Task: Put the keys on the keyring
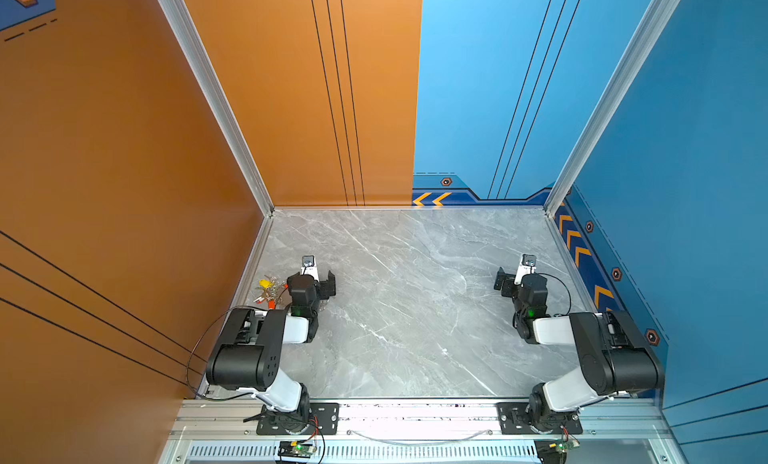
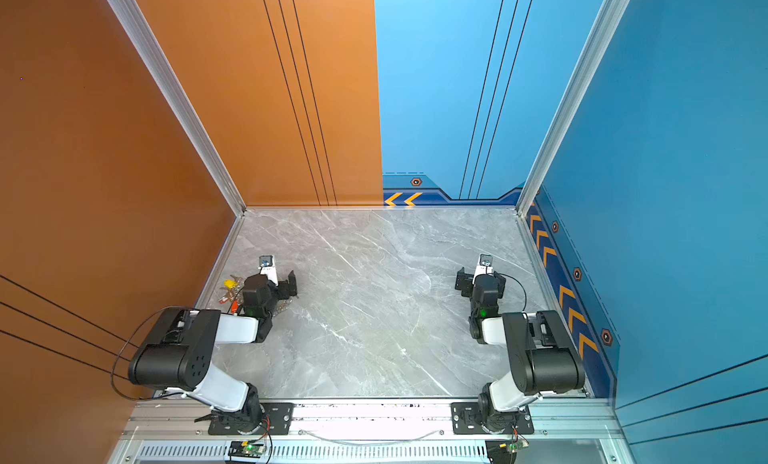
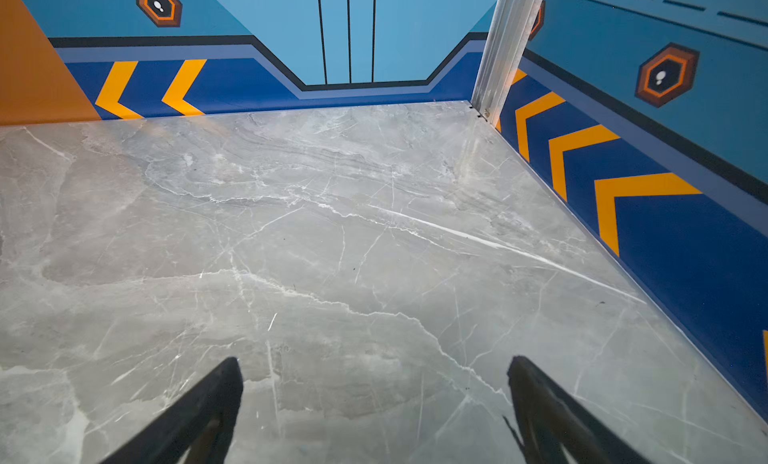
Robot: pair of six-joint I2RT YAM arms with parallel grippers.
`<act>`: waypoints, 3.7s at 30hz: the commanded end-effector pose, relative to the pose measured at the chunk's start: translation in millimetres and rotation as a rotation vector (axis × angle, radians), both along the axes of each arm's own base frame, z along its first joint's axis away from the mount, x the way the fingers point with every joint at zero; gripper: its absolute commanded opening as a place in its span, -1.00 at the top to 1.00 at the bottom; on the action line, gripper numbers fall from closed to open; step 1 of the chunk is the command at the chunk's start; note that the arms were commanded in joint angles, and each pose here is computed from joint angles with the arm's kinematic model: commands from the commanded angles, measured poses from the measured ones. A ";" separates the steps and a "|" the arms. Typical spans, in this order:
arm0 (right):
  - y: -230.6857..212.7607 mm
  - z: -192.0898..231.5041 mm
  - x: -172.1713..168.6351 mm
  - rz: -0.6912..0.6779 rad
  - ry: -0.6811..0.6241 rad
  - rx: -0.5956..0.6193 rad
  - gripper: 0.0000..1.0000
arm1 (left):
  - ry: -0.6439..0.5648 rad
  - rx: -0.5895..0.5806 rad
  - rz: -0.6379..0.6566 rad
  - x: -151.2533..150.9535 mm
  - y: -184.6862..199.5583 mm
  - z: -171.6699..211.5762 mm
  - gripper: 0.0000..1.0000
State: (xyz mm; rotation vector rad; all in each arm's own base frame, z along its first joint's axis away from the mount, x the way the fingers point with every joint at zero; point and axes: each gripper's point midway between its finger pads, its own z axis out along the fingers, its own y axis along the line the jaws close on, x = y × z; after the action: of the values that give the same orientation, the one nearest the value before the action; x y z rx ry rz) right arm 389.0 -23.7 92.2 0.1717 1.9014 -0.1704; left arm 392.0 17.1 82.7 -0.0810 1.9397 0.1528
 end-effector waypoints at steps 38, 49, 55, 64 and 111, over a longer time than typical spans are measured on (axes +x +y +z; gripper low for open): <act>1.3 2.1 2.2 0.005 -0.009 0.010 -1.00 | -0.051 -0.104 -0.082 0.7 -0.5 8.0 -0.96; 40.1 33.2 -27.6 0.157 -0.129 -0.104 -1.00 | -0.228 0.021 -0.076 -39.1 -16.6 67.2 -0.96; 72.4 76.4 -33.2 0.275 -0.079 -0.018 -1.00 | -0.204 -0.200 0.047 -39.8 -15.6 113.7 -0.96; 71.2 108.8 -46.9 0.163 -0.001 0.422 -1.00 | 0.169 -0.691 0.464 -59.3 19.2 55.9 -0.96; 62.5 75.3 -60.1 0.103 0.191 0.398 -1.00 | 1.081 -0.481 -0.375 -113.5 -414.3 -50.3 -0.96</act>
State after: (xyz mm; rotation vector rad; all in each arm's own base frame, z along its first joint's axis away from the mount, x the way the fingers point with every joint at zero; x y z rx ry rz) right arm 332.8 56.0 156.3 0.2975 2.1276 0.3743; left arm 311.0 -395.3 47.4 0.0417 2.8367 -0.7190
